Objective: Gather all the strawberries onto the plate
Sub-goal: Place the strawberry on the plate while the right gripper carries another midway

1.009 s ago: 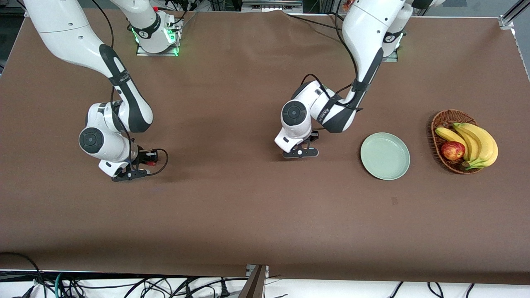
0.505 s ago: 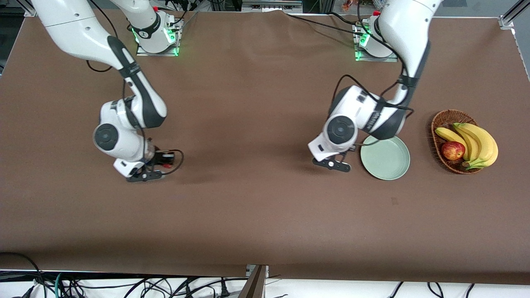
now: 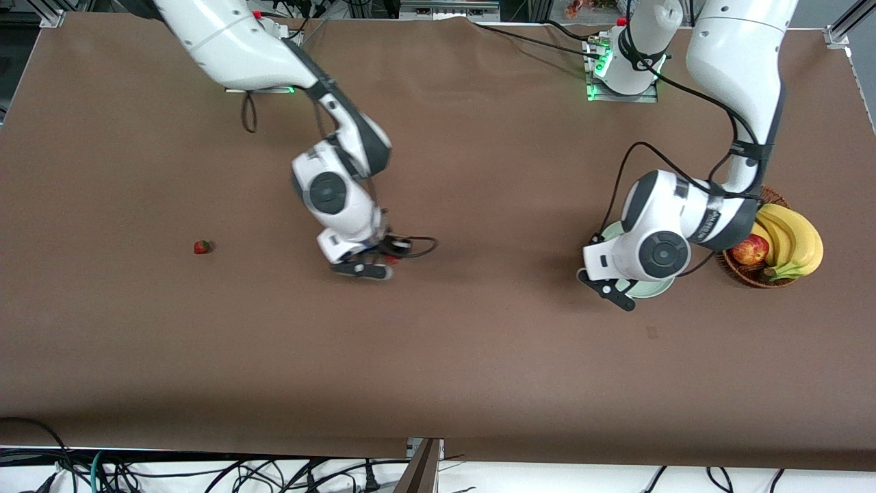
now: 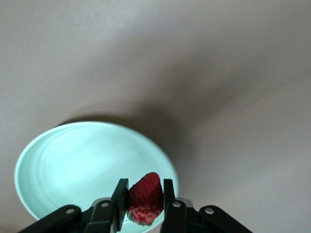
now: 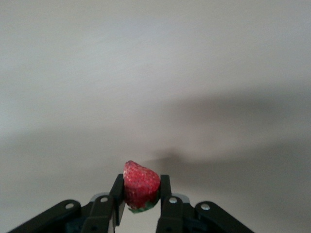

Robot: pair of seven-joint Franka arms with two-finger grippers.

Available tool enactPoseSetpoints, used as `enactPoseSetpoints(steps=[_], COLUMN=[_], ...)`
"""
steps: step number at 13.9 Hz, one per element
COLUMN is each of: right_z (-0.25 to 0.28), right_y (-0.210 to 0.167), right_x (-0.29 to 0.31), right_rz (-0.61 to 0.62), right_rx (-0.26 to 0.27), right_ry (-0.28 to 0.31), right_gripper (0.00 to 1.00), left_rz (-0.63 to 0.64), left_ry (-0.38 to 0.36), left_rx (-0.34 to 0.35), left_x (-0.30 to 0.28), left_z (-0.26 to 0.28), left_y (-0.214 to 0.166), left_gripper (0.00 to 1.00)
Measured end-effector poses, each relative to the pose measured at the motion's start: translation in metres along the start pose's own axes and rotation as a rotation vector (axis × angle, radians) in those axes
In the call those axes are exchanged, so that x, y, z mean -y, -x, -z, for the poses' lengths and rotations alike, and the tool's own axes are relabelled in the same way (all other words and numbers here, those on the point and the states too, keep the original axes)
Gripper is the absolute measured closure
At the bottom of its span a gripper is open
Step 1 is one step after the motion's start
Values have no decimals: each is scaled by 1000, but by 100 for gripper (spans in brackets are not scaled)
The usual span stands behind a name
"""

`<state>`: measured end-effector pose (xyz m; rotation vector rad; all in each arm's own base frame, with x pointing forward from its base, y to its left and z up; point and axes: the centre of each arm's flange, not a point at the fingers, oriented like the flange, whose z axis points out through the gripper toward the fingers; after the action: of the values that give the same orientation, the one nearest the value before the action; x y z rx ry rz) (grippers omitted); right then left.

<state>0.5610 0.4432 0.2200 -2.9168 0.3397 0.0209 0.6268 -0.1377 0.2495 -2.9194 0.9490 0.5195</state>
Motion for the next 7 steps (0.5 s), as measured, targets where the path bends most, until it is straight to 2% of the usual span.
enactPoseSetpoints(steps=[3, 5, 7], right_z=[-31, -53, -68], right_y=[42, 58, 63], right_x=[74, 92, 96], right_rz=[-44, -65, -75], right_rx=[-15, -34, -44], right_ry=[-85, -146, -176], right_gripper=[69, 69, 68], left_rz=[-55, -88, -90], left_ry=[25, 37, 53], left_rx=[22, 29, 29], left_x=[19, 27, 30], left_z=[-20, -35, -45], left_y=[6, 6, 5], left_gripper=[67, 67, 52])
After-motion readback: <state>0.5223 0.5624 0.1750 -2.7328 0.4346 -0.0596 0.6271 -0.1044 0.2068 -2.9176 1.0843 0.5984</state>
